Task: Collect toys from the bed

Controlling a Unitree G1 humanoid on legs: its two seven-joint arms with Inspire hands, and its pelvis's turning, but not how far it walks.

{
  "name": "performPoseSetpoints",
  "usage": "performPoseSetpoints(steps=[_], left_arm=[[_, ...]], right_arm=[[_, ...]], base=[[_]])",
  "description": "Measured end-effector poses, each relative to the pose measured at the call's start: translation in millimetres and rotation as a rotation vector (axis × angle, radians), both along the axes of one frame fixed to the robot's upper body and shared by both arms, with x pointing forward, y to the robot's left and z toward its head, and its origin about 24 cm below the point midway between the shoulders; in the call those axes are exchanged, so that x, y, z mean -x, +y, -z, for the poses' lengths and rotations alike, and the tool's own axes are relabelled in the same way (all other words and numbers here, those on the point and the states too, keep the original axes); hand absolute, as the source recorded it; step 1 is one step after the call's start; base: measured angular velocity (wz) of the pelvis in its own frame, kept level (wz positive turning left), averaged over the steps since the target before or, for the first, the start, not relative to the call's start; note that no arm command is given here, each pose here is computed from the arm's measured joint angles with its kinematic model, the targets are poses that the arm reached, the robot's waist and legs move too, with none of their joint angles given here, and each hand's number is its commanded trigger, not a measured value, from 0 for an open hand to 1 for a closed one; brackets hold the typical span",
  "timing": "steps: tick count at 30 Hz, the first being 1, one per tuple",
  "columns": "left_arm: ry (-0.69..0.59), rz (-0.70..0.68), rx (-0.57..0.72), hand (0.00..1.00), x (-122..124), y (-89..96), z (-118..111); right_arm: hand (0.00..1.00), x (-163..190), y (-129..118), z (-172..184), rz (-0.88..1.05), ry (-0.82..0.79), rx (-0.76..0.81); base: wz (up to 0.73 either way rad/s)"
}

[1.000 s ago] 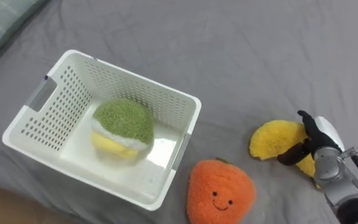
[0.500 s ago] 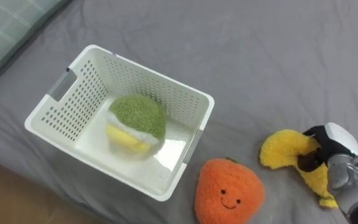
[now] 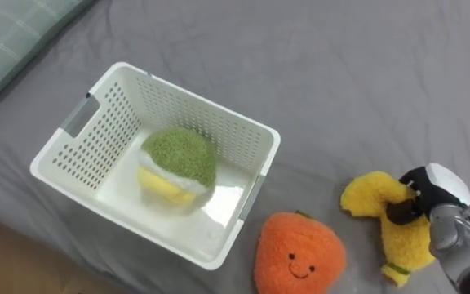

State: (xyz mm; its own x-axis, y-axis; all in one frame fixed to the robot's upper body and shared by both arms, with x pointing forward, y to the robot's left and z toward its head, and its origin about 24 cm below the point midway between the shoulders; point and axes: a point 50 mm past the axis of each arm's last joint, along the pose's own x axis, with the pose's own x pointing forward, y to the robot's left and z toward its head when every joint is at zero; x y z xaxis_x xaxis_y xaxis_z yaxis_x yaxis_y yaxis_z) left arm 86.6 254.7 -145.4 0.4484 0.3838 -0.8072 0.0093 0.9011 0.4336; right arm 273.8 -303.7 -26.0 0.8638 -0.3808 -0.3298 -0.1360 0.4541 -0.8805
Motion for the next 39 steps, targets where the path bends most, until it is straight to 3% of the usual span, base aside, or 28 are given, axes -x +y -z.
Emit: performPoseSetpoints(steps=[17,25,32,39], left_arm=[[0.036,-0.063,-0.024,0.0,26,9.7,1],[0.022,-0.088,-0.05,0.0,25,12.8,0],[0.012,-0.064,-0.041,0.0,19,-2.6,3],[0.025,-0.05,-0.046,0.0,16,-3.1,4]], right_arm=[[1.0,-11,39,-63,-0.219,-0.326,0.001],[1.0,-18,62,-105,-0.333,-0.482,-0.02],[1.0,-10,95,-151,-0.501,-0.621,-0.031],[1.0,-6,114,-162,-0.572,-0.635,-0.101]], base=[[-0.11],[-0.1],[-0.01],[-0.01]])
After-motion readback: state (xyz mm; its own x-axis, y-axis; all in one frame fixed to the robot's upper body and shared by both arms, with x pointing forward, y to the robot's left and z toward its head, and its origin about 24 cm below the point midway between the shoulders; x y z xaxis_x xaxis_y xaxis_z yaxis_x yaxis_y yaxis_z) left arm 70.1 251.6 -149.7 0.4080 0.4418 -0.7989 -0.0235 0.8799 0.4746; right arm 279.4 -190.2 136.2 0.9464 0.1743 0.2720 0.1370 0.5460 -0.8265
